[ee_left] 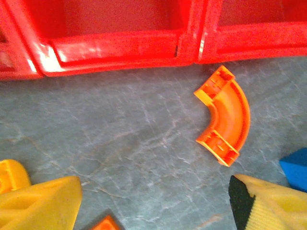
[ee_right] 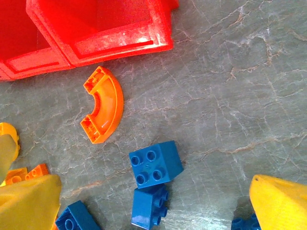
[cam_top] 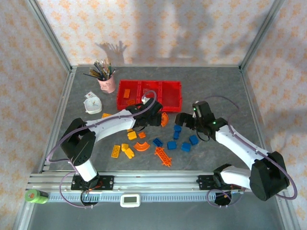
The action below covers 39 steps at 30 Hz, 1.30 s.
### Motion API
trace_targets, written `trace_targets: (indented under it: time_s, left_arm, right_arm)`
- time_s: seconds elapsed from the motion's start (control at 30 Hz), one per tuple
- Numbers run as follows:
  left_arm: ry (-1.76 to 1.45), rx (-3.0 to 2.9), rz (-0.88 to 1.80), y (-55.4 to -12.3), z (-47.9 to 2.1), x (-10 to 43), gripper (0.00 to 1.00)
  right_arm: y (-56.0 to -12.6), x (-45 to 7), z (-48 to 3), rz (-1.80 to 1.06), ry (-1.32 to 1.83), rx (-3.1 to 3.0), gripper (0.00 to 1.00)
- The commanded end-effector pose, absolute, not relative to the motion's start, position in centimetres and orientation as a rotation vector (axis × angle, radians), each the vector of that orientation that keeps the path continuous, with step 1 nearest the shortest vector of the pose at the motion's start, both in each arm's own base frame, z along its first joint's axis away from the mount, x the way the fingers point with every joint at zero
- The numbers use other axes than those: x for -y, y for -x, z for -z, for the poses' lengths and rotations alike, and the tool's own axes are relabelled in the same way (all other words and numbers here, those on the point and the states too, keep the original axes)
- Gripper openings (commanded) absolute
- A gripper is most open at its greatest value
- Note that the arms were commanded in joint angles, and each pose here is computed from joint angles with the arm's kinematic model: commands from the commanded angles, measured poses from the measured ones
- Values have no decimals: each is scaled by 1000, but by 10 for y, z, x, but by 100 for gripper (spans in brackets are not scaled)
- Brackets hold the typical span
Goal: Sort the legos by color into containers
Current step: Pick up the lego from the center of the table.
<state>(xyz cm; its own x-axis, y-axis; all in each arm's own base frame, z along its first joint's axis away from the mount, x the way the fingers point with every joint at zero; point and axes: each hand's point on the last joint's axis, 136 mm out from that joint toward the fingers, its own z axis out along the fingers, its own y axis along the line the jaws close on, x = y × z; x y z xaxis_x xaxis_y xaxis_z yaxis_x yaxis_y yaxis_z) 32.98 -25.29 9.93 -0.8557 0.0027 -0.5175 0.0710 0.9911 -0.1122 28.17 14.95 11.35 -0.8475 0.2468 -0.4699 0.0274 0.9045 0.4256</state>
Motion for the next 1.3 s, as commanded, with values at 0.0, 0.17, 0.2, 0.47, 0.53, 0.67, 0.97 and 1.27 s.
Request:
trace_targets:
  time_s: [0.0,0.17,0.2,0.47,0.53,0.67,0.97,1.27]
  left_arm:
    - [-93,-2604,255,-322,-89,287,83]
    - [-248,-2586,194,-332,-72,315,85]
    - [-260,-2585,193,-333,-69,318,85]
    - [-291,-2603,10,-352,-36,314,81]
    - [-306,-2598,9,-354,-31,317,78]
    - [-303,-2592,-14,-359,-26,313,71]
    - [-331,-2597,-47,-359,-10,305,57]
    - [-377,-2585,36,-348,-28,308,35]
  right_arm:
    - [-291,-136,-116,-488,-253,-2512,100]
    - [-287,-127,-103,-527,-310,-2536,100]
    - [-286,-125,-102,-515,-310,-2539,100]
    - [-284,-122,-98,-513,-310,-2540,100]
    - [-284,-122,-100,-510,-307,-2541,100]
    - [-283,-122,-102,-509,-303,-2534,100]
    - [-284,-124,-103,-527,-302,-2534,100]
    - [-287,-125,-109,-527,-284,-2525,100]
